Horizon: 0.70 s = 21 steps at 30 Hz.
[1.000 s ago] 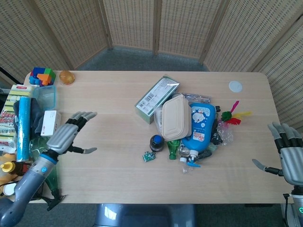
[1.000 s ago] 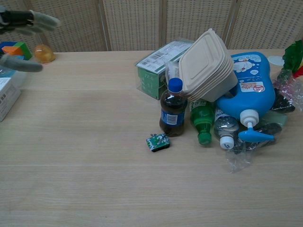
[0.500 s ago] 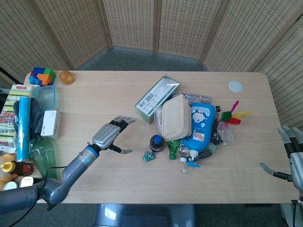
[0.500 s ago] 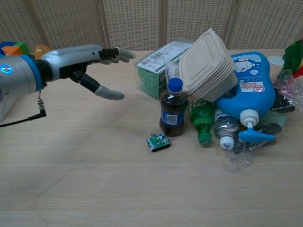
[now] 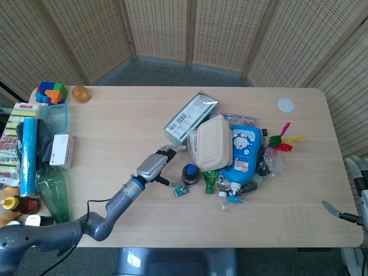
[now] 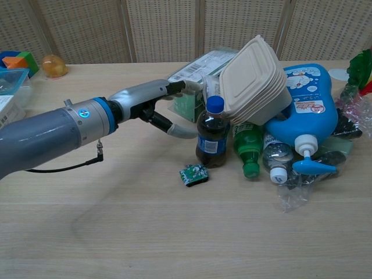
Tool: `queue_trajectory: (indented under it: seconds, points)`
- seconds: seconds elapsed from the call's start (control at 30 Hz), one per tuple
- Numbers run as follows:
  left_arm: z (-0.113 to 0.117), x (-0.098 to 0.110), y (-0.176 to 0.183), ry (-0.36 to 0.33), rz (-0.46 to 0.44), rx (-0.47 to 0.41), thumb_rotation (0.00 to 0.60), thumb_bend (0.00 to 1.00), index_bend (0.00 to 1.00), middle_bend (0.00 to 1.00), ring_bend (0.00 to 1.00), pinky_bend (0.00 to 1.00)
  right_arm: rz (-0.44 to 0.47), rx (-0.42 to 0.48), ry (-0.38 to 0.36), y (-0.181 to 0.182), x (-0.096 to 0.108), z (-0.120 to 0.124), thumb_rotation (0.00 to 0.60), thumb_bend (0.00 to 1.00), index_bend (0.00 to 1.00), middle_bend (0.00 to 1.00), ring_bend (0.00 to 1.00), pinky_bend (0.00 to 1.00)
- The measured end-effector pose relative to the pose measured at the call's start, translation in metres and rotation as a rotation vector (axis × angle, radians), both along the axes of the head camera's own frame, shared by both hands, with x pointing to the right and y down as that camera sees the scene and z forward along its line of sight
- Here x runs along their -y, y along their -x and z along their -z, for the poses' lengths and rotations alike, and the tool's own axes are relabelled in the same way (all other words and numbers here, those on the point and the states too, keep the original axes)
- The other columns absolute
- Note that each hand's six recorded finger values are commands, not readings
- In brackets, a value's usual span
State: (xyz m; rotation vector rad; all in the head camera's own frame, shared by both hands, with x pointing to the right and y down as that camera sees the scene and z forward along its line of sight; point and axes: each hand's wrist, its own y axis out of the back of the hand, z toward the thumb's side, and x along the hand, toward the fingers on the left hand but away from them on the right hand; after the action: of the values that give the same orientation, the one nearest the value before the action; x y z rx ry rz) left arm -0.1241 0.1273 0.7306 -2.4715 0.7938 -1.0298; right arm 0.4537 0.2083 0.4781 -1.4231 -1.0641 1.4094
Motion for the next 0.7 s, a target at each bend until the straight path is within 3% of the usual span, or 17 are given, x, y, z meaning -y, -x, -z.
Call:
queue_trajectory:
  seconds: [0.4,0.57,0.7]
  points:
    - [-0.018,-0.007,-0.034,0.045,-0.005,-0.058,0.474,0.06,0.00,0.00,0.00,0.00,-0.014,0.001,0.001,-0.004,-0.002,0.002,0.389,0.15,0.00,0.00,0.00,0.00]
    - [-0.024,-0.010,-0.044,0.060,-0.007,-0.076,0.547,0.25,0.11,0.00,0.00,0.00,-0.021,0.002,-0.002,-0.006,-0.004,0.004,0.390,0.15,0.00,0.00,0.00,0.00]
    - [-0.025,-0.010,-0.049,0.061,0.010,-0.102,0.600,0.39,0.24,0.04,0.10,0.07,-0.024,0.003,-0.002,-0.007,-0.004,0.005,0.390,0.15,0.00,0.00,0.00,0.00]
